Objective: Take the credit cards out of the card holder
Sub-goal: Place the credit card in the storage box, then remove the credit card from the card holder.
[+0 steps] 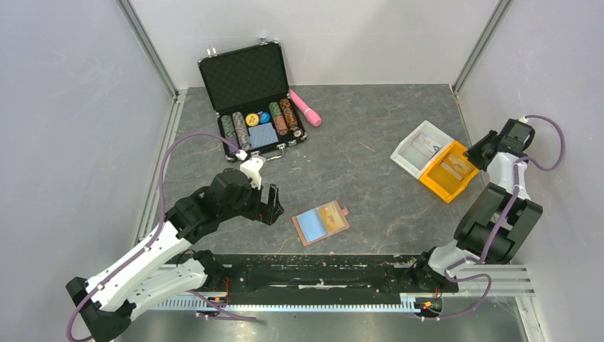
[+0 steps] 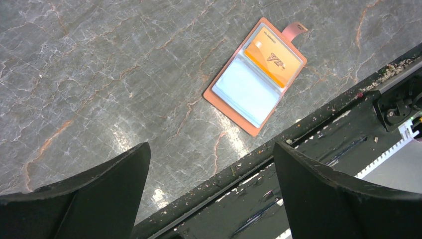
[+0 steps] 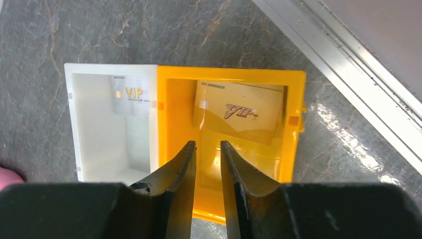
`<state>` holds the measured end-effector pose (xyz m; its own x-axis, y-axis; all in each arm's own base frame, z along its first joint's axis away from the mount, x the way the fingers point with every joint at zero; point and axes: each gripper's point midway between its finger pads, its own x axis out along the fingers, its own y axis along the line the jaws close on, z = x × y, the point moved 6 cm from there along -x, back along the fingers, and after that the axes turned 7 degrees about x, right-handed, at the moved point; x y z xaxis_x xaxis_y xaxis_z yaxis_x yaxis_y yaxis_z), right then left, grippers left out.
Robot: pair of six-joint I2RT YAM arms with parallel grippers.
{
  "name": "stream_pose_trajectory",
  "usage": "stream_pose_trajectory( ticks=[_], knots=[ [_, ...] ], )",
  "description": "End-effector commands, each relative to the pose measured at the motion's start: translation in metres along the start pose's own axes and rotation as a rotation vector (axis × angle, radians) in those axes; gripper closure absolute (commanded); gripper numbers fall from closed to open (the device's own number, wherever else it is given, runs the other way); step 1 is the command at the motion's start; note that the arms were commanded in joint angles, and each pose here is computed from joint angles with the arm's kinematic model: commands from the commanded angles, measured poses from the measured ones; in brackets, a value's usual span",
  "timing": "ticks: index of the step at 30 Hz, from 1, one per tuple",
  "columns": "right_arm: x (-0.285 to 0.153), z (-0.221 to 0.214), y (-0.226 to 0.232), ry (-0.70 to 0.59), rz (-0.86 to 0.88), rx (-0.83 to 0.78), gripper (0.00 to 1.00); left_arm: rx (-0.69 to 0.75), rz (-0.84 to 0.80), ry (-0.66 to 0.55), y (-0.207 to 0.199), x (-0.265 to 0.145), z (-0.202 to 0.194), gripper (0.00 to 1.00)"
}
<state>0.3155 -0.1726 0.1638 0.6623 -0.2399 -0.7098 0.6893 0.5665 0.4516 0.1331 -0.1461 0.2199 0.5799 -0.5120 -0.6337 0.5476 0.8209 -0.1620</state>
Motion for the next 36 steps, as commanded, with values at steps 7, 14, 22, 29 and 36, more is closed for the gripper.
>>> stream_pose_trajectory(
  ticks=[7, 14, 22, 29, 36],
  knots=[
    [-0.026, -0.019, 0.070, -0.015, 0.127, -0.195, 0.73, 0.049, 0.009, -0.022, 0.002, 0.002, 0.003, 0.00],
    [-0.057, -0.090, 0.116, 0.065, 0.297, -0.375, 0.71, 0.039, 0.000, 0.010, 0.001, 0.007, -0.001, 0.00],
    [-0.105, -0.201, 0.135, 0.201, 0.579, -0.548, 0.67, -0.086, -0.054, 0.063, -0.012, 0.013, -0.005, 0.01],
    [-0.132, -0.294, 0.115, 0.351, 0.770, -0.664, 0.64, -0.211, -0.281, 0.095, -0.040, 0.030, -0.017, 0.02],
    [-0.142, -0.356, 0.095, 0.485, 0.855, -0.815, 0.62, -0.320, -0.362, 0.095, -0.048, 0.045, -0.035, 0.01]
  ],
)
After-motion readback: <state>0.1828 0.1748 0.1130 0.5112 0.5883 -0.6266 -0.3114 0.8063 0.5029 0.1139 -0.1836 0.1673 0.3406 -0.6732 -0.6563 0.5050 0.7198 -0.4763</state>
